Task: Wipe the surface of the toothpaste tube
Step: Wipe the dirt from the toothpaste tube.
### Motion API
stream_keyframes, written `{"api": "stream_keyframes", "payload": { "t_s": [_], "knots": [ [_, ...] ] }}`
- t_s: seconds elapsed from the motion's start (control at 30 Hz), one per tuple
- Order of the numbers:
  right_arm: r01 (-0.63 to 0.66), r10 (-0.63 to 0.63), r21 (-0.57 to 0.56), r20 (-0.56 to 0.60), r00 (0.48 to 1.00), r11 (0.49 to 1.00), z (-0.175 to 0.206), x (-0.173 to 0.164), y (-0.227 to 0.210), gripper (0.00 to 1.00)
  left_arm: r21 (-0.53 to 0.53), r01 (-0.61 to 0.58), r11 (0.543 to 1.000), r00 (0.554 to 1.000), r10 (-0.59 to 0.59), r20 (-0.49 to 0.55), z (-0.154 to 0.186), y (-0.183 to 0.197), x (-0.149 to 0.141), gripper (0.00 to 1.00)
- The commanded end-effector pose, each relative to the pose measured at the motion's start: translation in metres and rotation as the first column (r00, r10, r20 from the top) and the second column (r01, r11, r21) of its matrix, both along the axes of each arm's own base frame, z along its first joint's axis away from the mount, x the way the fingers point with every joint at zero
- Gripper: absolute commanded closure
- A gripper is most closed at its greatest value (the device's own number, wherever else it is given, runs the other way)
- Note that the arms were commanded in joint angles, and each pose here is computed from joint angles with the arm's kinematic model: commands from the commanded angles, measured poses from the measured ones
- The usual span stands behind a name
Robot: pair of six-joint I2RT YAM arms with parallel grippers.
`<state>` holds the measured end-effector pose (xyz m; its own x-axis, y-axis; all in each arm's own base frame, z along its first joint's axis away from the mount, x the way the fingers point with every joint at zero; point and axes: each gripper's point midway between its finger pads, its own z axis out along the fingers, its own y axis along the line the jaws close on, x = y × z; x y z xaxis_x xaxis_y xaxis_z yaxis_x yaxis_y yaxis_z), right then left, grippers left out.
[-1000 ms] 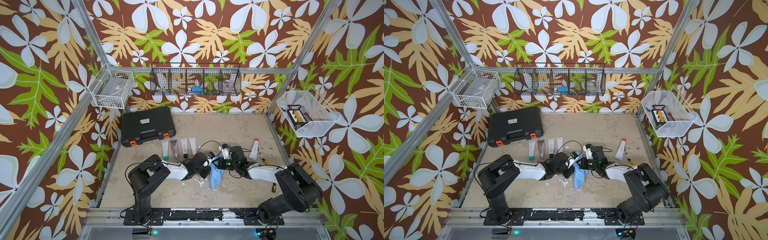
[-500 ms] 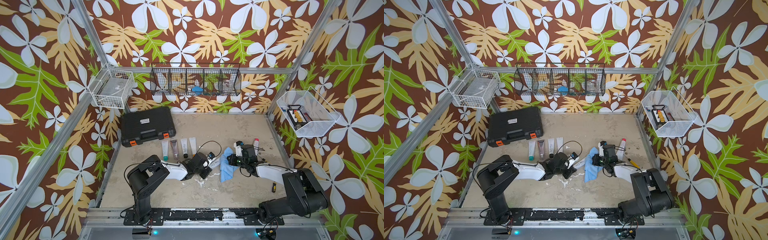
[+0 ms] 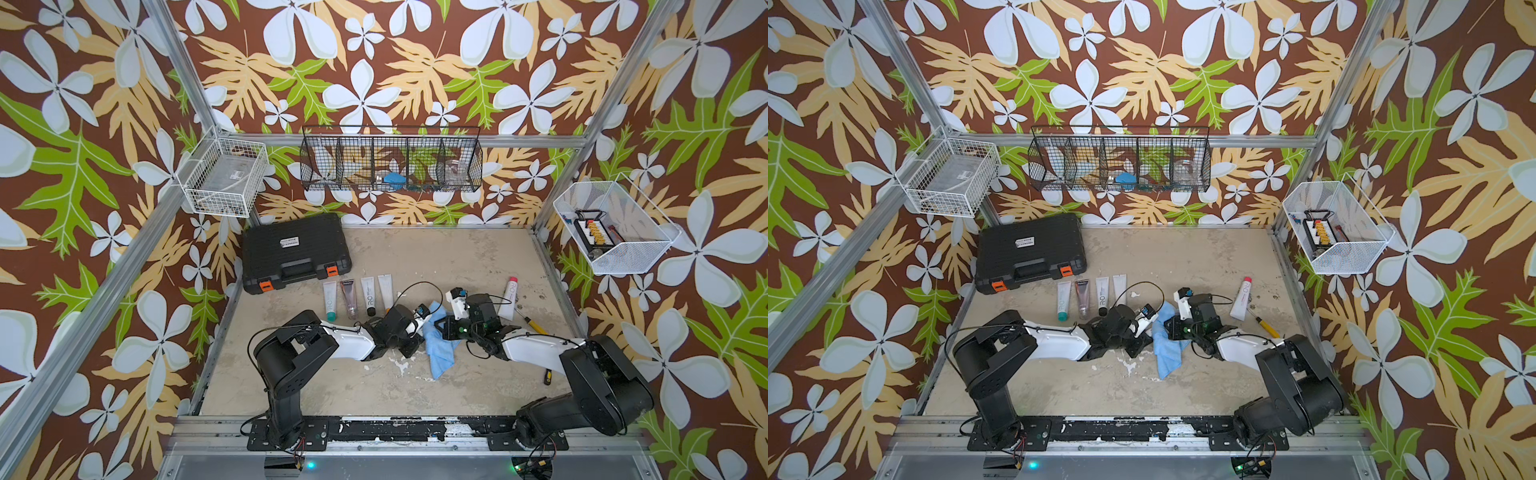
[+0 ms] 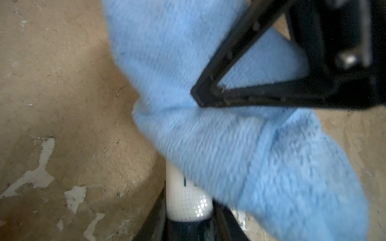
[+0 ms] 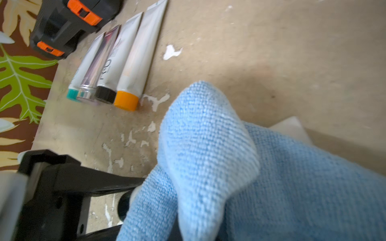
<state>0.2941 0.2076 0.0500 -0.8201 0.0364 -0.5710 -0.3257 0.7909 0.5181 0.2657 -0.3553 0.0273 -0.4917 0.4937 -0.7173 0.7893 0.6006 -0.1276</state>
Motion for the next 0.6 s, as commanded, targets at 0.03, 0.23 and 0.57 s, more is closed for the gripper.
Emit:
{"api": "stream_keyframes", "payload": {
  "t_s": [0.03, 0.23, 0.57],
  "knots": [
    [-0.039, 0.039, 0.063, -0.01, 0.999, 0.997, 0.007, -0.009, 0.024, 1.0, -0.037, 0.022, 0.999, 1.0, -0.021, 0.02, 0.009, -0.009, 0.002, 0.84],
    [-0.048, 0.047, 0.038, 0.021, 0.999, 0.998, 0.014, -0.004, 0.026, 1.0, -0.038, 0.026, 0.999, 0.999, -0.025, 0.024, 0.01, -0.009, 0.002, 0.84],
    [0.107, -0.108, -0.13, -0.004, 0.994, 0.986, -0.019, 0.029, -0.047, 1.0, -0.039, 0.029, 0.999, 0.999, -0.028, 0.031, 0.012, -0.007, 0.001, 0.84]
  ]
}}
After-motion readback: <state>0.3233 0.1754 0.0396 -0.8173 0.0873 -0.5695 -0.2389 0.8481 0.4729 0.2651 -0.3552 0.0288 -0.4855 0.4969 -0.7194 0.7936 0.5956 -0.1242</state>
